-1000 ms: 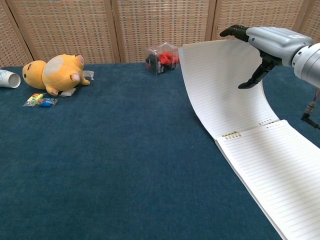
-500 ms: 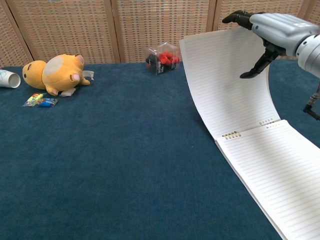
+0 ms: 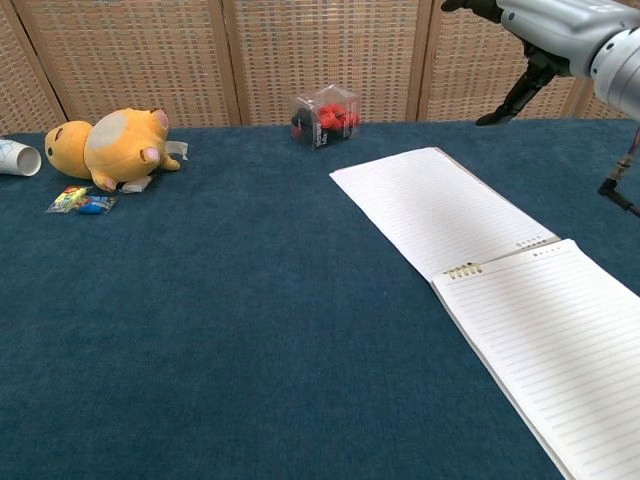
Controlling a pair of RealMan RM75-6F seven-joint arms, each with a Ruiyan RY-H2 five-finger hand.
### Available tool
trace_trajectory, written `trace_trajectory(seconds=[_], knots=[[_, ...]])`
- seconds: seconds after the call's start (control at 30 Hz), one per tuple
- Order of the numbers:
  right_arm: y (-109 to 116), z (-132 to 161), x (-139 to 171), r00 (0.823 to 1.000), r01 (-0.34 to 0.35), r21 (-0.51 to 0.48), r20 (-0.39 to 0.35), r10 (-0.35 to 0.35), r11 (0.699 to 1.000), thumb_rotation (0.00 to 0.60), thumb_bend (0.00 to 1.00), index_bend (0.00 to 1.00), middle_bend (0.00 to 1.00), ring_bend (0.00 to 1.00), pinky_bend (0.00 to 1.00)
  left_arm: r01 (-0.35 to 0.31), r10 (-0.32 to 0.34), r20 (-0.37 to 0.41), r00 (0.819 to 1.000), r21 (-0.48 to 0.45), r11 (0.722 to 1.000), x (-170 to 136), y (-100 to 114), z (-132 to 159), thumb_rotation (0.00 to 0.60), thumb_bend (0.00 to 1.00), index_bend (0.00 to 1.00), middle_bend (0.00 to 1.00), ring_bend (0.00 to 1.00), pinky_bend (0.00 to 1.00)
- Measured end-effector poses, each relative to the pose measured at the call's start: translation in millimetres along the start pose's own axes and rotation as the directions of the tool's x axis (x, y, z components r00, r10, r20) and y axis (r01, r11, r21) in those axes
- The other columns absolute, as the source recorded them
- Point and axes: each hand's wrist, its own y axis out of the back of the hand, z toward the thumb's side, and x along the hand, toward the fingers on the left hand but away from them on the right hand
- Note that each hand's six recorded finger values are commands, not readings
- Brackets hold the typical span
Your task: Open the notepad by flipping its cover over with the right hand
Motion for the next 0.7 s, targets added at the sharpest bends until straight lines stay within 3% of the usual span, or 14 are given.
trace_trajectory(seconds=[0.37,0.53,0.7], knots=[[1,-10,27,0.998,-0.057,0.028,0.023,0.056,0.998,0.600,0.00,0.00,0.00,0.00,0.00,-0.006,0.006,-0.015,1.000,-0.007,1.000,1,3,-5,0.600,0.00,0.00,0.00,0.00,0.07],[-1,-36,65,0.994,-0.089,0.042,0.064,0.086,0.995,0.600,0.00,0.00,0.00,0.00,0.00,-0.017,0.016,-0.028,0.999,-0.013,1.000,1,8,-9,0.600,0.00,0.00,0.00,0.00,0.07],[-6,-70,114,0.981,-0.139,-0.008,0.133,0.138,0.990,0.600,0.00,0.00,0.00,0.00,0.00,-0.028,0.028,-0.025,0.999,-0.017,0.999,-1,13,-10,0.600,0.00,0.00,0.00,0.00,0.07]])
